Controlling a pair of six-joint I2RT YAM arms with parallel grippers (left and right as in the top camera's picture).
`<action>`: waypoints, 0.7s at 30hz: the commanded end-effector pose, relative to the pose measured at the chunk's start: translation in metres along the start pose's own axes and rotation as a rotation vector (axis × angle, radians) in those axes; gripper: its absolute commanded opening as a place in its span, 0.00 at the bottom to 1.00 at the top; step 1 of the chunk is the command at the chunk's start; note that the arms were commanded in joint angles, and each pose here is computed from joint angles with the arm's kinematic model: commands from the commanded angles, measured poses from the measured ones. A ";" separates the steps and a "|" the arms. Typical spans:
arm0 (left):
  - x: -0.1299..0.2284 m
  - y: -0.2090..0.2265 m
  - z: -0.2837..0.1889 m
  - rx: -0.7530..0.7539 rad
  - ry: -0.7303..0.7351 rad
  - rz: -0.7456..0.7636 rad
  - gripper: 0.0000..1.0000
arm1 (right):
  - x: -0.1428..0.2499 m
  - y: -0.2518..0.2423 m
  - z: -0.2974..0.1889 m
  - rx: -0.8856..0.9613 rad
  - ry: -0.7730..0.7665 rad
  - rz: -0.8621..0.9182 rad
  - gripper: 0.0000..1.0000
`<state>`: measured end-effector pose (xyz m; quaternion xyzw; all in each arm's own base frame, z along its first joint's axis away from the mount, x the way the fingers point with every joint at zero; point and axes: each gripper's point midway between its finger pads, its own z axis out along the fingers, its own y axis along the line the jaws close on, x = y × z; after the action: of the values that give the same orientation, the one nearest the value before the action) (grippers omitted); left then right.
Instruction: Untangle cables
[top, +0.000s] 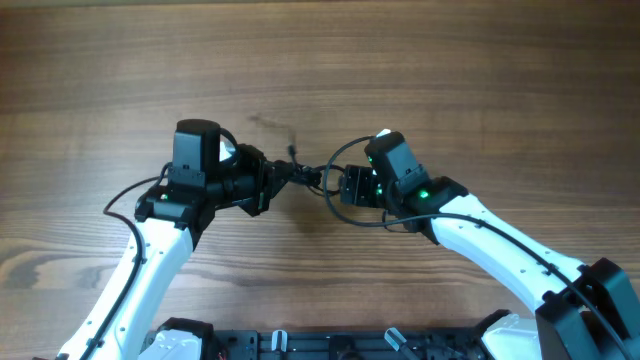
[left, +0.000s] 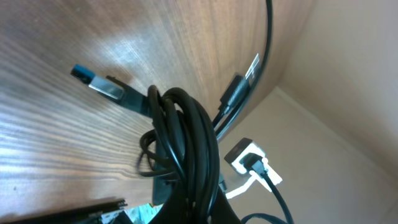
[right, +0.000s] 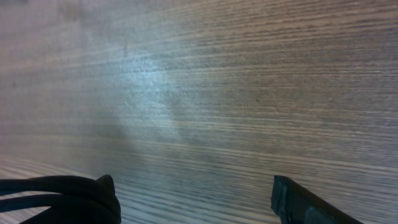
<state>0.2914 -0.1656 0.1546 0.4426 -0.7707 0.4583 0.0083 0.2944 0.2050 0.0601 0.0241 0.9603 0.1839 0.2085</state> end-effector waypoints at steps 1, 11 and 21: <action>-0.019 -0.016 -0.009 0.054 -0.097 0.066 0.04 | 0.004 -0.048 0.001 0.163 0.025 -0.069 0.82; -0.020 -0.016 -0.009 0.055 -0.103 0.068 0.04 | -0.002 -0.074 -0.003 0.179 0.053 -0.002 0.91; -0.020 -0.015 -0.009 0.063 -0.096 -0.218 0.04 | 0.011 0.051 -0.026 -0.511 0.203 -0.010 1.00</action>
<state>0.3070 -0.1494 0.1527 0.4733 -0.7584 0.4472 -0.0299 0.2986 0.2028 0.0698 -0.0090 0.9419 0.2895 0.1702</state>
